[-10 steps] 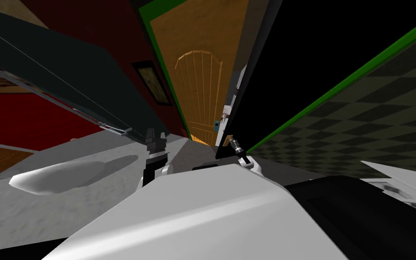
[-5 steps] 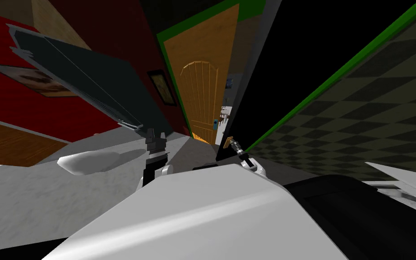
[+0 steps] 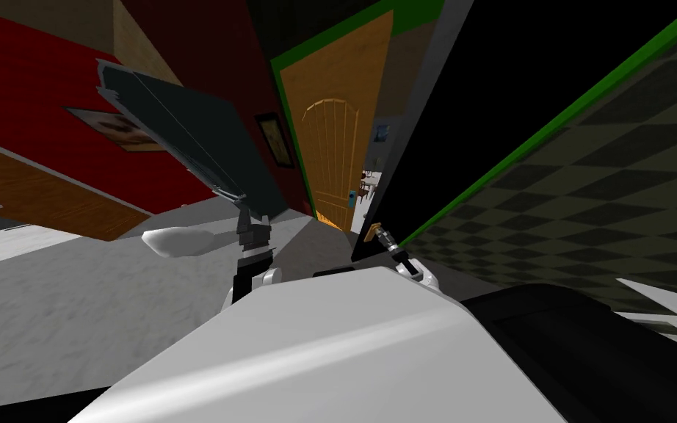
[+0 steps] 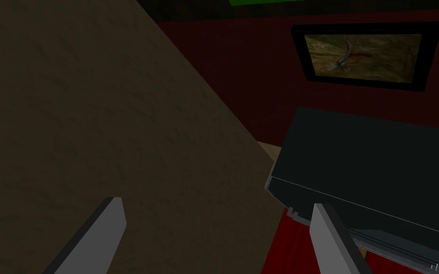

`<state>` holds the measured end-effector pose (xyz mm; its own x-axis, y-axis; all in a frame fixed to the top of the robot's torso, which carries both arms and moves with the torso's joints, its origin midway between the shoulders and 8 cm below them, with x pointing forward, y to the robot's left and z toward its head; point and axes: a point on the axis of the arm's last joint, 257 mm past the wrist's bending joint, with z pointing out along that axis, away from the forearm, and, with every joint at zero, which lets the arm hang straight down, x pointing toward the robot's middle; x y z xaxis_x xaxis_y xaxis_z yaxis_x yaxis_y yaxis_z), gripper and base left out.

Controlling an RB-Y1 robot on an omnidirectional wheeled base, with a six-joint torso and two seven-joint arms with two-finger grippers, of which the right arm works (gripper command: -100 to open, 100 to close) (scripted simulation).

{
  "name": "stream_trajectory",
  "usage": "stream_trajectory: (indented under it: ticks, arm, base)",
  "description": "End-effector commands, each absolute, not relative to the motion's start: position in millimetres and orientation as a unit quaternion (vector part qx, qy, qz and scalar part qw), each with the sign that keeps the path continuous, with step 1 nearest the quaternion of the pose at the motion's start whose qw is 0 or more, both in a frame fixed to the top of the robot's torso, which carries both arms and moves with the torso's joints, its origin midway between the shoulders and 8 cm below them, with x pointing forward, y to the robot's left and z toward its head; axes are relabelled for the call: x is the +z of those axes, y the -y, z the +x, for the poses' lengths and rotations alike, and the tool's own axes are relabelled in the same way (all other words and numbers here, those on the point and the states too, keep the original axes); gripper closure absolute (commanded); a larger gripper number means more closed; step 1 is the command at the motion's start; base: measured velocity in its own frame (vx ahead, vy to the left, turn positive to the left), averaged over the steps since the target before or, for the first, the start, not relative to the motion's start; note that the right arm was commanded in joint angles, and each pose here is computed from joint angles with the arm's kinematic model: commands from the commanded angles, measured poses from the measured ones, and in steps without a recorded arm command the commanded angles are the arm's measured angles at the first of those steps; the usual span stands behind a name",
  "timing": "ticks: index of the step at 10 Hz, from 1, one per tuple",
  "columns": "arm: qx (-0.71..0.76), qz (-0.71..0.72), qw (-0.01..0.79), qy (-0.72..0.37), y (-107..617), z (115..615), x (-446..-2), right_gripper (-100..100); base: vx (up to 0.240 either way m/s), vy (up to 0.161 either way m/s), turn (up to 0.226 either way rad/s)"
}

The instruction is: Pull the door open

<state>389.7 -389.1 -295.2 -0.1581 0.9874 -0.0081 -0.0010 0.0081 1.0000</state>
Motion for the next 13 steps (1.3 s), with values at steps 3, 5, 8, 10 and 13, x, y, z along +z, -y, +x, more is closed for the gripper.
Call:
stream_trajectory:
  ticks: [3,5,8,10,13]
  arm:
    - [0.547,0.447,0.448,-0.548,387,375,-297,100]
    - [0.546,0.446,0.448,-0.549,389,374,-297,100]
    - [0.553,0.439,0.440,-0.555,389,365,-298,100]
    - [0.557,0.434,0.434,-0.559,390,360,-297,100]
    - [0.564,0.426,0.427,-0.564,391,352,-297,100]
  base:
    - [-0.199,-0.113,0.133]
    - [-0.164,-0.074,0.080]
    - [-0.184,-0.084,0.142]
    - [-0.181,-0.092,0.131]
    - [-0.215,-0.121,0.143]
